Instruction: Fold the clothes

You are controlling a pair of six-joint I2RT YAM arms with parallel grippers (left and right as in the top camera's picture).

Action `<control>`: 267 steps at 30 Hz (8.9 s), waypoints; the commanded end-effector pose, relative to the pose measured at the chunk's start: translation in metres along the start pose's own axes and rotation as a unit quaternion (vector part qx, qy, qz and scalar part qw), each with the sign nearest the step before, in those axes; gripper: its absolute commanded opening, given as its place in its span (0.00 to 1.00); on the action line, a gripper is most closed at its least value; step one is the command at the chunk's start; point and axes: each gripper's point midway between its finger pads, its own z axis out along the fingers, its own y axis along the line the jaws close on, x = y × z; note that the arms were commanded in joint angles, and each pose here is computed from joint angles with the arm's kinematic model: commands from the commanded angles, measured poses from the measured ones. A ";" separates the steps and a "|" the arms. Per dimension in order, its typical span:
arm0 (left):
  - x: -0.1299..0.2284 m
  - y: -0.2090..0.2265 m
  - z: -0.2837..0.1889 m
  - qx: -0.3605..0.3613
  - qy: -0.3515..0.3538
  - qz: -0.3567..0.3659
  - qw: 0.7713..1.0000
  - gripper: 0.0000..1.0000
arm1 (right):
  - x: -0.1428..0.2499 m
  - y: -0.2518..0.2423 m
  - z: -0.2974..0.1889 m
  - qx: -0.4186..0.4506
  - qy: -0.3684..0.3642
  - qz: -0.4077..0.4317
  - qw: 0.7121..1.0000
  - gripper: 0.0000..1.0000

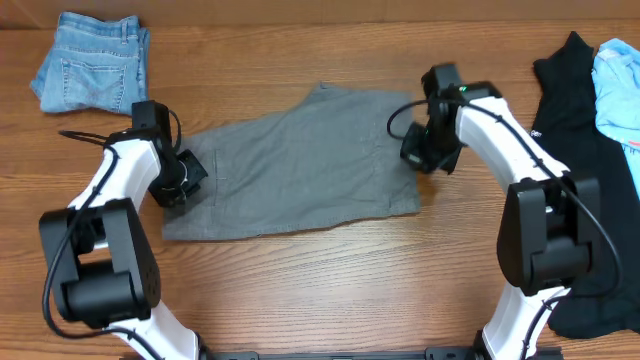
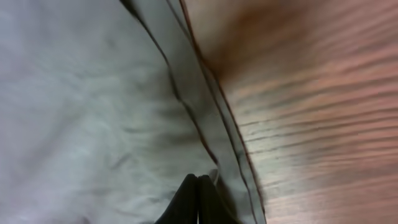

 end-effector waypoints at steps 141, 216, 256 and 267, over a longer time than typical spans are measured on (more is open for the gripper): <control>0.111 -0.261 -0.149 0.085 -0.029 0.360 0.928 0.09 | 0.030 0.023 0.065 -0.007 0.022 -0.109 0.994 1.00; 0.080 -0.172 -0.088 0.002 0.048 0.273 0.961 0.16 | 0.010 0.055 -0.052 -0.056 -0.034 -0.071 0.995 0.04; -0.026 -0.148 0.046 -0.030 0.004 0.185 0.982 0.13 | -0.060 0.049 0.047 -0.092 -0.020 -0.042 0.995 0.04; -0.026 -0.154 0.041 -0.009 0.012 0.180 0.984 0.13 | -0.049 0.150 -0.053 -0.194 -0.104 -0.158 0.963 0.05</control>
